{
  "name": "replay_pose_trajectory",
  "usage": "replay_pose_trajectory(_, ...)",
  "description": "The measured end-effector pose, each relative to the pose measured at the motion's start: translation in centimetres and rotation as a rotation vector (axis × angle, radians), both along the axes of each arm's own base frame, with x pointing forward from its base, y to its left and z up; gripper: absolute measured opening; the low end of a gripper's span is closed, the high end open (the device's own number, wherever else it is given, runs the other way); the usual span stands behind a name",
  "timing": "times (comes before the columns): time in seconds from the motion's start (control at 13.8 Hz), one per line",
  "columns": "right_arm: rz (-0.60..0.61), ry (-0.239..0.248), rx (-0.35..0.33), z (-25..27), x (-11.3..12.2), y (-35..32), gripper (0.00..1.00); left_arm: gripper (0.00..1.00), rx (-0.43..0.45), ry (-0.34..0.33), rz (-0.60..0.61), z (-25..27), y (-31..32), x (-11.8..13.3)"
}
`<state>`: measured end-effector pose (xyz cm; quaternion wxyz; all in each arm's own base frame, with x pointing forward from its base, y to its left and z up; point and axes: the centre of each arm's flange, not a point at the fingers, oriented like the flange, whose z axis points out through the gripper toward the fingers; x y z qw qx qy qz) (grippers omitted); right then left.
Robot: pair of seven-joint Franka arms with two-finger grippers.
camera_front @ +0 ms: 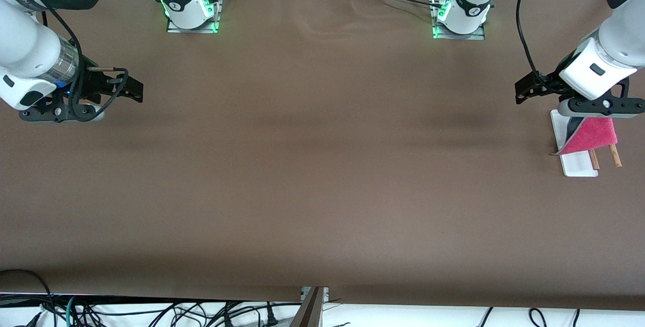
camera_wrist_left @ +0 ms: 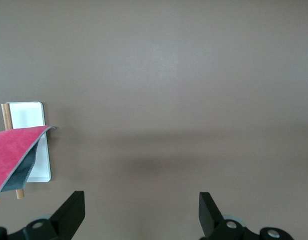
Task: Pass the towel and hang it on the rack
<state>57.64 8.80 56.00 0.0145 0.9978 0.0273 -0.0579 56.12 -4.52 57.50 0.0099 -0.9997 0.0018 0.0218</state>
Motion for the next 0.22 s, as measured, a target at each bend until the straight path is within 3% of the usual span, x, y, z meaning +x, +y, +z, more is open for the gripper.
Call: replay_pose_trajectory(0.22, 0.002, 0.004, -0.001, -0.26, 0.11, 0.03, 1.0, 1.0, 0.0, 0.0, 0.006, -0.11, 0.33, -0.17)
